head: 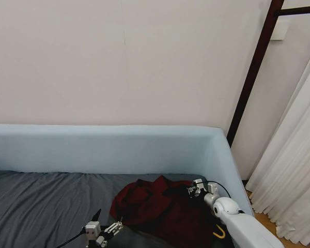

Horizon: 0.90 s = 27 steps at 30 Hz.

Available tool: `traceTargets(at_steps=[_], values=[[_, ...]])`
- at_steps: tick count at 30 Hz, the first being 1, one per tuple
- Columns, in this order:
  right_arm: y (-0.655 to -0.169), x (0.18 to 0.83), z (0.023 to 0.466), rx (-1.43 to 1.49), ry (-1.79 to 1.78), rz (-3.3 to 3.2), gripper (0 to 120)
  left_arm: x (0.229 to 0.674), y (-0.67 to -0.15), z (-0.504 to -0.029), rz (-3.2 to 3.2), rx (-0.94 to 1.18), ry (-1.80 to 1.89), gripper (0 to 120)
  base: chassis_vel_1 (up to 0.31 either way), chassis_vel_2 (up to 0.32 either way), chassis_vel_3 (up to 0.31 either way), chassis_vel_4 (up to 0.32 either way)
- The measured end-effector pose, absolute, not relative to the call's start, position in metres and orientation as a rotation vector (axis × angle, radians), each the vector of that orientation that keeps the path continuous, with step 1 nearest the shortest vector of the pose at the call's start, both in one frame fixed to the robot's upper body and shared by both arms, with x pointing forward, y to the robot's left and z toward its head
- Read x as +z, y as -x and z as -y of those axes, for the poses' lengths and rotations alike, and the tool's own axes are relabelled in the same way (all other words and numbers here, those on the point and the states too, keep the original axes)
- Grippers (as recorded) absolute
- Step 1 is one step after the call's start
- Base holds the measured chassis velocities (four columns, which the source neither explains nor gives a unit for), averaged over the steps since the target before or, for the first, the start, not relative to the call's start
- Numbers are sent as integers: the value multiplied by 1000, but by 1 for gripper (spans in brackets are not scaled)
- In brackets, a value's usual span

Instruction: Pick up the clothes from the sofa and hang them on the clothes hanger.

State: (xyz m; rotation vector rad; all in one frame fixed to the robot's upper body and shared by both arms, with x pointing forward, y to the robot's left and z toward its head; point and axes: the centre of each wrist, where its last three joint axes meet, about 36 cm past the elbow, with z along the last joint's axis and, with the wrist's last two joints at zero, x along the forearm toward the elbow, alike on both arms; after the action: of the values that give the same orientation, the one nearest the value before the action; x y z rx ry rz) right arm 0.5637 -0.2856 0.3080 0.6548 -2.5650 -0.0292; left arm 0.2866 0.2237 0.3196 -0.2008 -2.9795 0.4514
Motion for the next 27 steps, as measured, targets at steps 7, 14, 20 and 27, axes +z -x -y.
traceTargets(at_steps=[7, 14, 20, 27], values=[[-546, 342, 286, -17, -714, 2591, 0, 333, -314, -199, 2820, 624, 271, 100, 0, 0, 0, 0], [-527, 378, 290, 9, -770, 2633, 0, 330, -352, -184, 2782, 563, 316, 100, 0, 0, 0, 0], [-520, 398, 288, 9, -807, 2647, 0, 334, -389, -160, 2822, 558, 358, 100, 0, 0, 0, 0], [-518, 405, 286, 4, -824, 2652, 0, 320, -408, -138, 2846, 459, 402, 100, 0, 0, 0, 0]])
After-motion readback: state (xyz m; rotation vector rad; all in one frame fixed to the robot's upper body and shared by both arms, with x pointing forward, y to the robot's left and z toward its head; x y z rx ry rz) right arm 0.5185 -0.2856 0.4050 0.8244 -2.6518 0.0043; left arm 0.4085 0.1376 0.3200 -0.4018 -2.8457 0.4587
